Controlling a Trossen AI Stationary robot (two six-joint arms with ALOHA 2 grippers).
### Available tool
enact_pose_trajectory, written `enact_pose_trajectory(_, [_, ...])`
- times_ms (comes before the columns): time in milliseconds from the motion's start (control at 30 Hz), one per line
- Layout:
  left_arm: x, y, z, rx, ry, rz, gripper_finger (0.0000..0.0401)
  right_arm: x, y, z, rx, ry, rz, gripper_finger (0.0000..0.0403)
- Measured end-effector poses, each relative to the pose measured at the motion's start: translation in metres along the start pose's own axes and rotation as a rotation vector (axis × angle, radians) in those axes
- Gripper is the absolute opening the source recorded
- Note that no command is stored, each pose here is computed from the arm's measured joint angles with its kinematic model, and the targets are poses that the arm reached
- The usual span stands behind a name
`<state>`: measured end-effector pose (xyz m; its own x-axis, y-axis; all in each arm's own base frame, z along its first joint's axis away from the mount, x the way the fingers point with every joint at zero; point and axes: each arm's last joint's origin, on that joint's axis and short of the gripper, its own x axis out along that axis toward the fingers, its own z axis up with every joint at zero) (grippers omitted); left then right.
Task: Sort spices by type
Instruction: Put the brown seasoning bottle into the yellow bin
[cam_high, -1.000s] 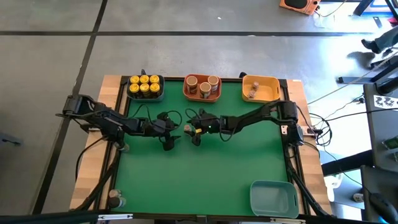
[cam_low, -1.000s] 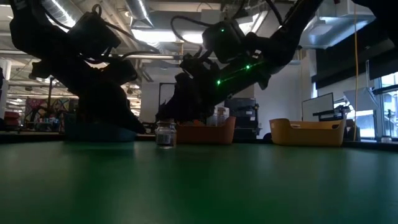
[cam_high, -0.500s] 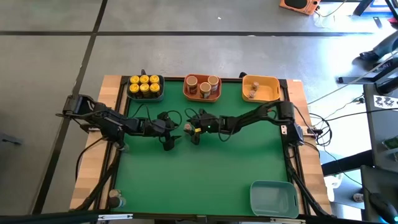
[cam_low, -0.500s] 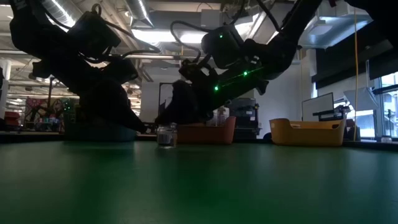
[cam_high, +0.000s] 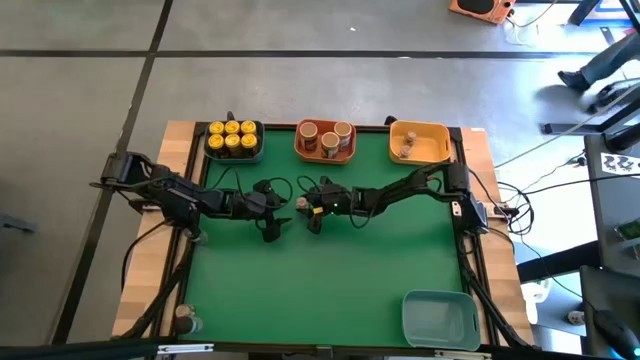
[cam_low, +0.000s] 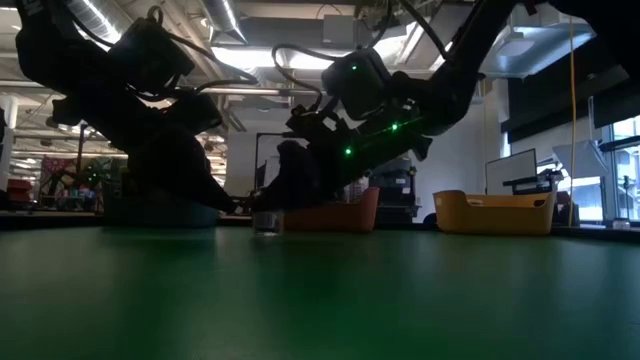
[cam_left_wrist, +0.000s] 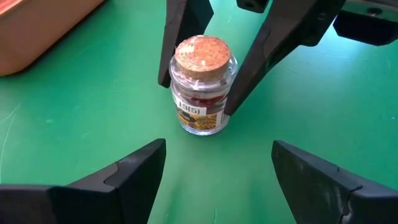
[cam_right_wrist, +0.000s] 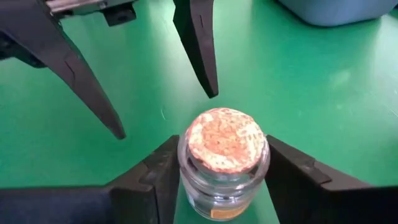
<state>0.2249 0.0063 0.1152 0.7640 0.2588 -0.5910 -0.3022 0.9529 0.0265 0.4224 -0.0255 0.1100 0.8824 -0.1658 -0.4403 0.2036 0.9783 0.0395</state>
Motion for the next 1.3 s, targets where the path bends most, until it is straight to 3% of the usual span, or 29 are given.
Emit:
enact_pose_trajectory(233, [0.0, 0.0, 0.0, 0.002, 0.005, 0.001, 0.0292, -0.013, 0.0, 0.016, -0.023, 0.007, -0.002, 0.0192])
enact_pose_trajectory(367, [0.0, 0.0, 0.0, 0.022, -0.003, 0.003, 0.0292, -0.034, 0.001, 0.037, -0.028, 0.043, 0.03, 0.0194])
enact_pose_trajectory(500, [0.0, -0.001, 0.002, 0.041, -0.023, 0.001, 0.0292, -0.064, -0.002, 0.057, -0.049, 0.111, -0.033, 0.019])
enact_pose_trajectory(800, [0.0, 0.005, -0.003, 0.015, 0.032, 0.035, 0.0292, -0.131, -0.022, 0.066, -0.041, 0.202, -0.336, 0.0191])
enact_pose_trajectory(933, [-0.001, 0.012, -0.013, 0.043, 0.07, 0.093, 0.0292, -0.163, -0.036, 0.067, -0.02, 0.244, -0.535, 0.0191])
enact_pose_trajectory(1300, [-0.001, 0.025, -0.018, 0.031, 0.053, 0.155, 0.0292, -0.207, -0.115, 0.022, 0.153, 0.35, -0.915, 0.0191])
